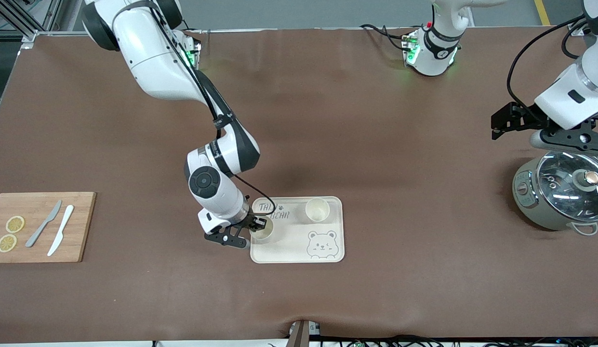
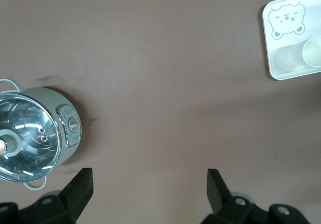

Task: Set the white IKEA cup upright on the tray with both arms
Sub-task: 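Lower the cup upright onto the tray beside the first cup, then open the right gripper and raise it away from the tray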

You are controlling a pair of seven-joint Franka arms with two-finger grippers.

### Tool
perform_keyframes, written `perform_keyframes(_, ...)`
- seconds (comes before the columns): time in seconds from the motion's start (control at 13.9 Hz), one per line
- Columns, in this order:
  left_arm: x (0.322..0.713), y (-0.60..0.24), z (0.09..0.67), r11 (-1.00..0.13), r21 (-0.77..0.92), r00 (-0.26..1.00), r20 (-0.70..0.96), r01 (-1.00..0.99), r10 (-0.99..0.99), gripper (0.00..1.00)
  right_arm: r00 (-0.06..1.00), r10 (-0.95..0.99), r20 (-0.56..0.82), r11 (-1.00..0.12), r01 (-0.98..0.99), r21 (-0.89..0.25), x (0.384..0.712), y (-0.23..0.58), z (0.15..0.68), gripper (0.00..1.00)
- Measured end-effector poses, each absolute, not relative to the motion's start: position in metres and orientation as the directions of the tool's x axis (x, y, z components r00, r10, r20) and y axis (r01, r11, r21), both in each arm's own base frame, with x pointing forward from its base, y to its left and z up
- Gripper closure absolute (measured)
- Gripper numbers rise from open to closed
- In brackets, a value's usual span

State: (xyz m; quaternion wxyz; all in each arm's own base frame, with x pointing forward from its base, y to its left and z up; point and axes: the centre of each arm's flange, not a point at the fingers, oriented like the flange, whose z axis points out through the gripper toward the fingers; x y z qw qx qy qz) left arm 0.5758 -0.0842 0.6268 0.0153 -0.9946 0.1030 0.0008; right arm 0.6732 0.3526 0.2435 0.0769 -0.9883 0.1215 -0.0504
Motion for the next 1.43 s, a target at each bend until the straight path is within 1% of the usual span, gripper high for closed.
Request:
perform_keyframes(0.65,0.579,-0.084,0.622,-0.978,-0.029,0.979,-0.010,-0.205,-0.205,0.00,0.968,-0.239,0.077,-0.961,-0.224,-0.161,0.669,0.359,0.238,0.97)
perform_keyframes(0.72,0.579,-0.084,0.622,-0.978,-0.029,0.979,-0.009,-0.205,-0.204,0.00,0.968,-0.239,0.077,-0.961,-0.224,-0.161,0.669,0.359,0.238,0.96)
perform_keyframes(0.79,0.579,-0.084,0.622,-0.978,-0.029,0.979,-0.008,-0.204,-0.204,0.00,0.968,-0.239,0.077,-0.961,-0.225,-0.160,0.669,0.359,0.238,0.93)
perform_keyframes(0.86,0.579,-0.084,0.622,-0.978,-0.029,0.979,-0.007,-0.204,-0.204,0.00,0.968,-0.240,0.077,-0.961,-0.225,-0.161,0.669,0.359,0.238,0.85)
perform_keyframes(0.93,0.579,-0.084,0.622,-0.978,-0.029,0.979,-0.007,-0.204,-0.204,0.00,0.967,-0.241,0.079,-0.960,-0.226,-0.162,0.670,0.359,0.238,0.73)
perform_keyframes(1.0,0.579,-0.084,0.622,-0.978,-0.029,0.979,-0.006,-0.204,-0.204,0.00,0.966,-0.243,0.085,-0.960,-0.226,-0.167,0.670,0.359,0.239,0.63)
perform_keyframes(1.08,0.579,-0.084,0.622,-0.978,-0.029,0.979,-0.006,-0.204,-0.204,0.00,0.965,-0.244,0.091,-0.959,-0.227,-0.172,0.671,0.359,0.240,0.51)
perform_keyframes(1.22,0.580,-0.084,0.622,-0.978,-0.029,0.979,-0.006,-0.204,-0.204,0.00,0.964,-0.246,0.103,-0.957,-0.225,-0.182,0.674,0.360,0.246,0.30)
perform_keyframes(1.29,0.580,-0.084,0.622,-0.978,-0.029,0.979,-0.006,-0.204,-0.204,0.00,0.962,-0.248,0.112,-0.956,-0.224,-0.188,0.676,0.361,0.252,0.19)
perform_keyframes(1.43,0.580,-0.084,0.622,-0.978,-0.029,0.979,-0.005,-0.204,-0.204,0.00,0.961,-0.249,0.118,-0.955,-0.224,-0.194,0.680,0.360,0.273,0.01)
